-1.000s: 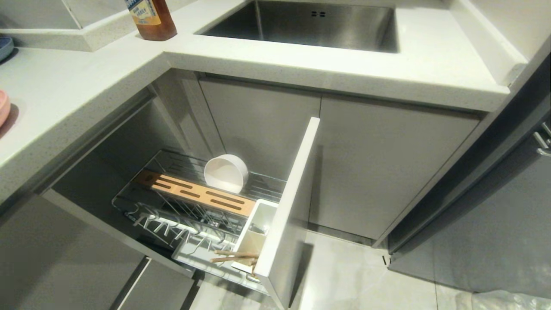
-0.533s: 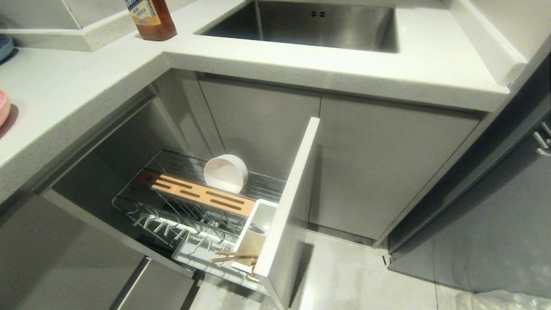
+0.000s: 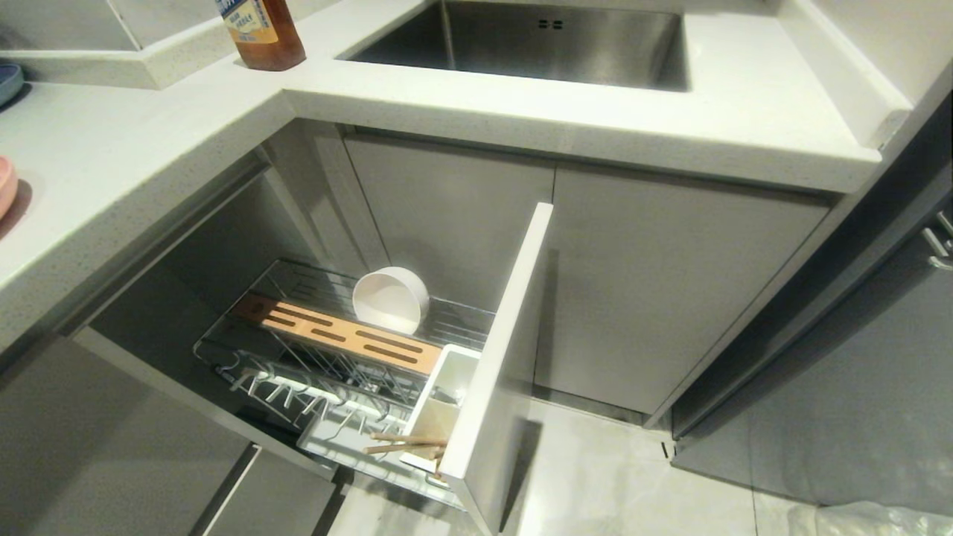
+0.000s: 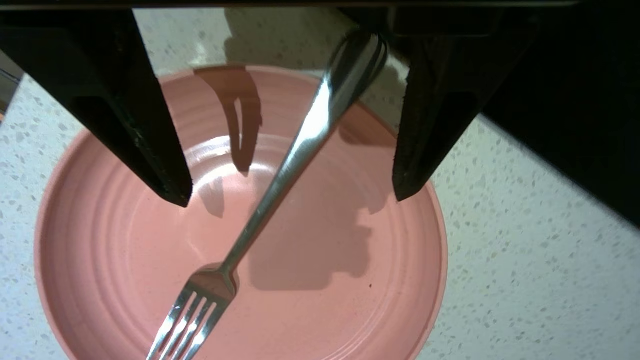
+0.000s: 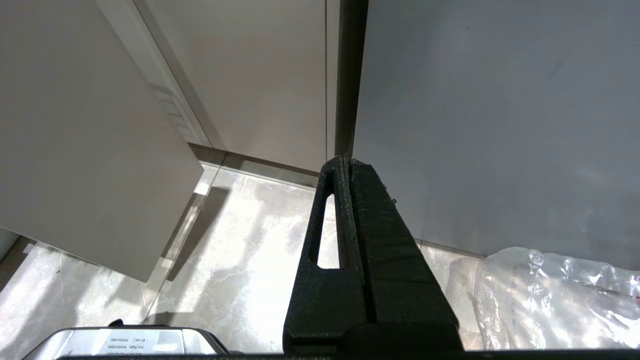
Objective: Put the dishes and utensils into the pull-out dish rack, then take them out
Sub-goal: Pick up the spoon and place it in the cupboard
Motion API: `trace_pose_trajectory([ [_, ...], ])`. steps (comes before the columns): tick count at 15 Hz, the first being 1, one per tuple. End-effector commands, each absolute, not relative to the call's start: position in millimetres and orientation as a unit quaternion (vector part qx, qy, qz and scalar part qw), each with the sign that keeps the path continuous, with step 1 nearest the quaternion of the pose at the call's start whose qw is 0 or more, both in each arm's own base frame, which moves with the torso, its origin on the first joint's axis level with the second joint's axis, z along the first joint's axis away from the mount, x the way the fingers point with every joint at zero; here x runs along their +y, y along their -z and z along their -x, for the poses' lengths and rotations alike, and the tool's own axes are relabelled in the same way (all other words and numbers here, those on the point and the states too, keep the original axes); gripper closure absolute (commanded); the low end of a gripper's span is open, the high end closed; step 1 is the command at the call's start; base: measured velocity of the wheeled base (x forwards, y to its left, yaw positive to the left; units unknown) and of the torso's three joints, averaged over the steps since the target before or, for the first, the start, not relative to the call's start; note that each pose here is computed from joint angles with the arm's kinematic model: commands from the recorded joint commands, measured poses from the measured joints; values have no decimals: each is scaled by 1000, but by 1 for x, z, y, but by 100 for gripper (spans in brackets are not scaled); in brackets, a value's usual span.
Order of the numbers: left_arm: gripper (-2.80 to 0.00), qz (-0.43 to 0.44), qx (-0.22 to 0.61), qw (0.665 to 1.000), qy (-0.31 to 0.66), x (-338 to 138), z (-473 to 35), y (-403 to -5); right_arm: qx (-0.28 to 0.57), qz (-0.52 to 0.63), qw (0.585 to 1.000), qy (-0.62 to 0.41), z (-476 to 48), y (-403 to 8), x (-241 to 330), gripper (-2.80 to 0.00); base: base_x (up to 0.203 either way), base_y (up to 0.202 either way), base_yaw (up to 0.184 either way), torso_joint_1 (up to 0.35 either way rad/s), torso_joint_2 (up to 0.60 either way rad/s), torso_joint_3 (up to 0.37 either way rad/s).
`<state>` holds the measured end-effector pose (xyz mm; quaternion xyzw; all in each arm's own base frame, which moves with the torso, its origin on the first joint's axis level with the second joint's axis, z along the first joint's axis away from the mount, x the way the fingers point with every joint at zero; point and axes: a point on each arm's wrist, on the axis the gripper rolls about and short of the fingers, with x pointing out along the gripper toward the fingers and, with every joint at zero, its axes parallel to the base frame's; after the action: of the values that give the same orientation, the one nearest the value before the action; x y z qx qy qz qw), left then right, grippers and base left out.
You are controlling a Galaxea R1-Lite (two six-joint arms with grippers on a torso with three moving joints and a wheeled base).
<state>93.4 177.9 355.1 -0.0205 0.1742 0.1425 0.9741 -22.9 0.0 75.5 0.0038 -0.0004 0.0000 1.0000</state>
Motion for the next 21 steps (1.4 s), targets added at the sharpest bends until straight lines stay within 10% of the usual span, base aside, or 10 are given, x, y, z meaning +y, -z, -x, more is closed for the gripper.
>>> trace_pose_trajectory([
  [1, -280, 34, 179, 974, -132, 190, -99, -348, 0, -4, 1000, 0, 23, -75, 0, 0, 0, 0, 0, 0, 0, 0],
  [21, -280, -56, 170, 982, -55, 194, -109, -323, 0, -4, 1000, 0, 23, -75, 0, 0, 0, 0, 0, 0, 0, 0],
])
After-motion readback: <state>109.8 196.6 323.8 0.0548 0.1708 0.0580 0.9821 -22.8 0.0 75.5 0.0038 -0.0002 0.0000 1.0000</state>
